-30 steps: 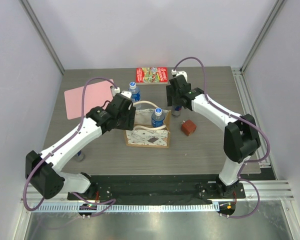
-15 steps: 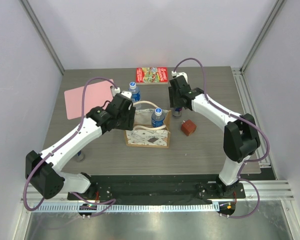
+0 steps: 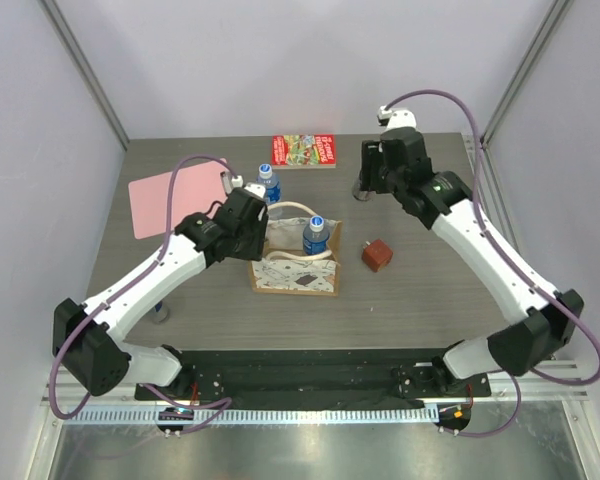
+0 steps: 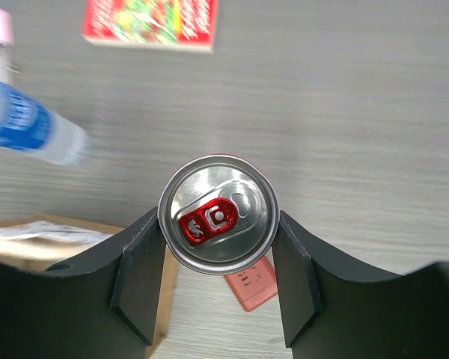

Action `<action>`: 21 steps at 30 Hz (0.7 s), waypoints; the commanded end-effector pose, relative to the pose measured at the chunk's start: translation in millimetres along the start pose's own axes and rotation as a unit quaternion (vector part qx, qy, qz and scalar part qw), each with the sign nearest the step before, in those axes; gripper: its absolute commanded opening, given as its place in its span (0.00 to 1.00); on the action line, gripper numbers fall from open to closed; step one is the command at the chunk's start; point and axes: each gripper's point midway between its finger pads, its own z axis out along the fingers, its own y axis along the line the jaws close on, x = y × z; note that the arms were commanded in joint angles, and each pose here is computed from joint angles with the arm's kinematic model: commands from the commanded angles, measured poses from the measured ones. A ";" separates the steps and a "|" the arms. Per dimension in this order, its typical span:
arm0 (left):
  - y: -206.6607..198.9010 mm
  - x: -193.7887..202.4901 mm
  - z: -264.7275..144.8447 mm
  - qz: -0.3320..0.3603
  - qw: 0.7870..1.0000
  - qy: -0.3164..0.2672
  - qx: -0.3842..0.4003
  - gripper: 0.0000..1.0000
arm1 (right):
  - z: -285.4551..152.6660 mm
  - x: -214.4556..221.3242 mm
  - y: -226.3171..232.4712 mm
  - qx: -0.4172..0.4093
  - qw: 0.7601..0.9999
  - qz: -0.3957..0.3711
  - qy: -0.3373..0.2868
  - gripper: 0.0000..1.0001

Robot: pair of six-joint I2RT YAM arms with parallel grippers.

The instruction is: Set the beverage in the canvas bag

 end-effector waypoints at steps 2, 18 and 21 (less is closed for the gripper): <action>-4.0 -5.8 3.6 0.001 1.000 -0.003 0.009 0.37 | -72.1 -75.9 31.1 -0.127 0.983 0.039 -0.126 0.01; -4.2 -4.8 3.3 0.000 1.000 -0.005 0.011 0.00 | -134.2 -63.8 131.9 -0.396 0.905 0.048 -0.147 0.01; -3.4 -5.3 2.8 -0.001 1.000 -0.007 0.010 0.00 | -139.0 -48.7 152.7 -0.414 0.900 0.019 -0.136 0.01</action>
